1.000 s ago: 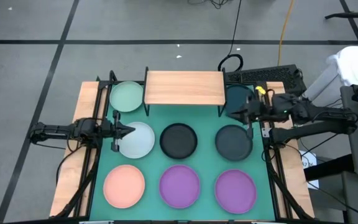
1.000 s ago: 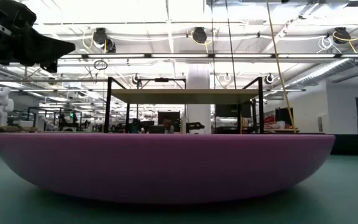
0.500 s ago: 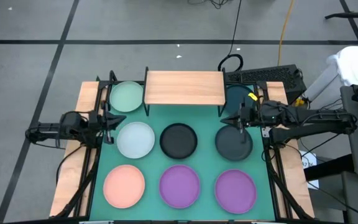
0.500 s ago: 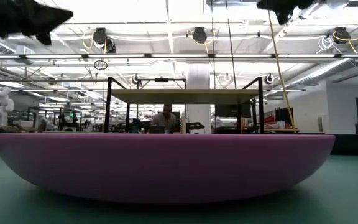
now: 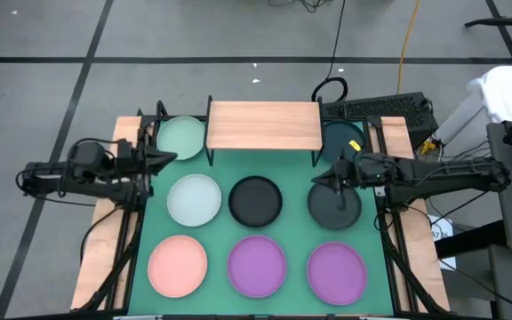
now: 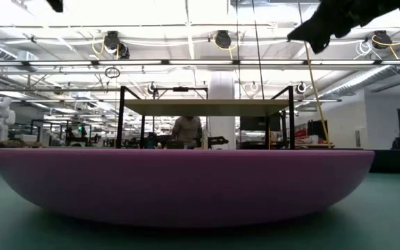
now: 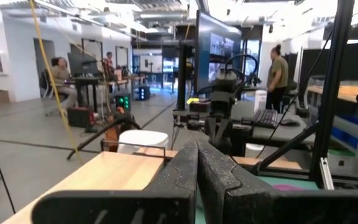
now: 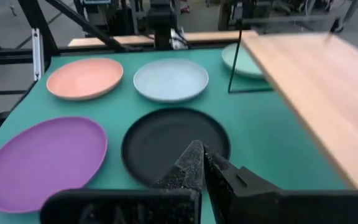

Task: Place and stack plates onto a shelf
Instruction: Put the bottom dark blue plate on the shelf

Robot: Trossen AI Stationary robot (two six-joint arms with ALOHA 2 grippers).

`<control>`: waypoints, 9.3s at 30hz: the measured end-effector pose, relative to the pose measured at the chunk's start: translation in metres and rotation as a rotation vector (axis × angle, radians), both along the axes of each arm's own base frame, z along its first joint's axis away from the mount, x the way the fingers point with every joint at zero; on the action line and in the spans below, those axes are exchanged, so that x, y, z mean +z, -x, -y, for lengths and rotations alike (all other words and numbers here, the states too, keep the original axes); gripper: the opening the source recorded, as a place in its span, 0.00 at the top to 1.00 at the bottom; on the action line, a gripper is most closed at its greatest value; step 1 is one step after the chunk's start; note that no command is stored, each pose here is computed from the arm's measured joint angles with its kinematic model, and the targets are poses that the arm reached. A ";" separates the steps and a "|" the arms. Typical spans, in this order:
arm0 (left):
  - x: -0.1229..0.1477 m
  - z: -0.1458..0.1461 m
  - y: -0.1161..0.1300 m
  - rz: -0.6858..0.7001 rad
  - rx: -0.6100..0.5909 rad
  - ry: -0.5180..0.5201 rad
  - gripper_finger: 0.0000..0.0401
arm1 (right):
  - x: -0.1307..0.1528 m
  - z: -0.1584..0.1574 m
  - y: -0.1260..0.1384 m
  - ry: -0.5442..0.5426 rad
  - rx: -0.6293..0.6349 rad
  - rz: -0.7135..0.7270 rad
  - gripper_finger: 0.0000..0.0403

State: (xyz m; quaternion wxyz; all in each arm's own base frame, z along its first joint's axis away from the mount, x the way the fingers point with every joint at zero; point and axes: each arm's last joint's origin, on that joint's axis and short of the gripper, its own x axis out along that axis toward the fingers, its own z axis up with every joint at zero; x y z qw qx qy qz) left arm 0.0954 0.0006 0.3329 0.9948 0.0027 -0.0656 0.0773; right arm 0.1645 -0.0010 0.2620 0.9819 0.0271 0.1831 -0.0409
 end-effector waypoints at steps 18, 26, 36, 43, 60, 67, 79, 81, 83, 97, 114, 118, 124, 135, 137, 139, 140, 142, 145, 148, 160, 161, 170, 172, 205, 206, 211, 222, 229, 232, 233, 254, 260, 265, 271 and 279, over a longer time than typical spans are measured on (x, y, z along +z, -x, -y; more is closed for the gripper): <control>-0.041 0.039 -0.084 -0.388 -0.262 0.044 0.99 | -0.029 -0.013 0.004 -0.191 0.065 -0.119 1.00; -0.054 0.058 -0.104 -0.425 -0.305 0.012 0.99 | -0.042 -0.027 0.010 -0.246 0.083 -0.273 1.00; -0.059 0.061 -0.110 -0.436 -0.295 0.005 0.99 | -0.057 -0.047 0.017 -0.288 0.072 -0.476 1.00; -0.062 0.062 -0.114 -0.440 -0.282 -0.006 0.99 | -0.047 -0.059 0.017 -0.235 0.013 -0.633 1.00; -0.062 0.067 -0.114 -0.435 -0.306 -0.002 0.99 | -0.056 -0.076 0.019 -0.246 0.064 -0.822 1.00; -0.062 0.070 -0.113 -0.435 -0.319 0.000 0.99 | -0.060 -0.079 0.023 -0.214 0.061 -0.873 0.94; -0.062 0.070 -0.113 -0.434 -0.318 0.004 0.99 | -0.061 -0.091 0.030 -0.163 0.142 -0.894 0.72; -0.062 0.070 -0.113 -0.434 -0.318 0.004 0.99 | -0.061 -0.092 0.032 -0.147 0.157 -0.902 0.68; -0.062 0.070 -0.113 -0.435 -0.318 0.004 0.99 | -0.062 -0.092 0.033 -0.120 0.175 -0.911 0.65; -0.072 0.075 -0.123 -0.462 -0.325 -0.038 0.99 | -0.099 -0.081 0.050 -0.003 0.201 -1.034 0.58; -0.071 0.075 -0.124 -0.453 -0.327 -0.063 0.99 | -0.116 -0.087 0.039 0.094 0.173 -1.083 0.77; -0.071 0.075 -0.124 -0.453 -0.327 -0.063 0.99 | -0.120 -0.088 0.037 0.114 0.165 -1.100 0.86; -0.071 0.075 -0.124 -0.454 -0.328 -0.063 0.99 | -0.119 -0.087 0.037 0.134 0.167 -1.097 0.98; -0.071 0.075 -0.124 -0.454 -0.328 -0.062 0.99 | -0.099 -0.095 0.024 0.195 0.212 -1.016 0.99; -0.071 0.075 -0.124 -0.454 -0.328 -0.061 0.99 | -0.092 -0.097 0.020 0.198 0.234 -0.994 0.99; -0.071 0.075 -0.124 -0.454 -0.328 -0.061 0.99 | -0.086 -0.100 0.016 0.200 0.249 -0.970 0.99; -0.071 0.075 -0.124 -0.454 -0.328 -0.061 0.99 | -0.082 -0.101 0.014 0.199 0.250 -0.955 0.99; -0.071 0.075 -0.124 -0.454 -0.328 -0.061 0.99 | -0.075 -0.104 0.011 0.200 0.261 -0.929 0.99; -0.071 0.075 -0.124 -0.451 -0.328 -0.061 0.99 | -0.064 -0.107 0.005 0.191 0.267 -0.889 0.99; -0.070 0.075 -0.124 -0.441 -0.328 -0.059 0.99 | -0.053 -0.110 0.000 0.198 0.261 -0.848 0.99; -0.066 0.076 -0.125 -0.399 -0.330 -0.057 0.99 | -0.014 -0.117 -0.015 0.295 0.278 -0.678 1.00; -0.065 0.076 -0.125 -0.388 -0.330 -0.056 0.99 | -0.012 -0.118 -0.016 0.309 0.281 -0.658 1.00; -0.058 0.075 -0.127 -0.308 -0.273 -0.086 0.99 | 0.001 -0.124 -0.030 0.433 0.345 -0.480 1.00; -0.057 0.074 -0.127 -0.301 -0.245 -0.085 0.99 | 0.003 -0.124 -0.032 0.444 0.356 -0.448 1.00; -0.013 0.050 -0.138 -0.385 0.097 -0.170 0.45 | 0.000 -0.112 -0.080 0.583 0.304 -0.297 1.00; -0.010 0.051 -0.139 -0.426 0.090 -0.184 0.46 | 0.000 -0.111 -0.081 0.572 0.314 -0.292 1.00; 0.014 0.056 -0.146 -0.493 0.005 -0.246 0.50 | 0.000 -0.105 -0.084 0.545 0.305 -0.296 1.00; 0.020 0.072 -0.181 -0.574 -0.148 -0.347 0.35 | -0.001 -0.103 -0.084 0.531 0.323 -0.313 1.00; 0.020 0.070 -0.187 -0.602 -0.028 -0.460 0.30 | -0.002 -0.102 -0.083 0.531 0.321 -0.322 1.00; 0.016 0.071 -0.182 -0.650 -0.049 -0.423 0.30 | -0.002 -0.103 -0.083 0.516 0.327 -0.323 1.00; 0.016 0.072 -0.181 -0.656 -0.071 -0.416 0.30 | -0.002 -0.104 -0.083 0.507 0.340 -0.323 1.00; 0.005 0.075 -0.206 -0.743 -0.330 -0.562 0.30 | -0.002 -0.106 -0.083 0.483 0.396 -0.315 0.99; -0.013 0.065 -0.218 -0.810 -0.398 -0.575 0.31 | -0.002 -0.106 -0.083 0.491 0.400 -0.315 0.99; -0.016 0.063 -0.221 -0.822 -0.415 -0.626 0.44 | -0.002 -0.106 -0.083 0.500 0.405 -0.315 0.99; -0.020 0.059 -0.223 -0.845 -0.426 -0.646 0.64 | -0.003 -0.106 -0.083 0.494 0.421 -0.320 0.99; -0.021 0.058 -0.223 -0.842 -0.448 -0.714 0.79 | -0.003 -0.106 -0.082 0.493 0.424 -0.320 0.98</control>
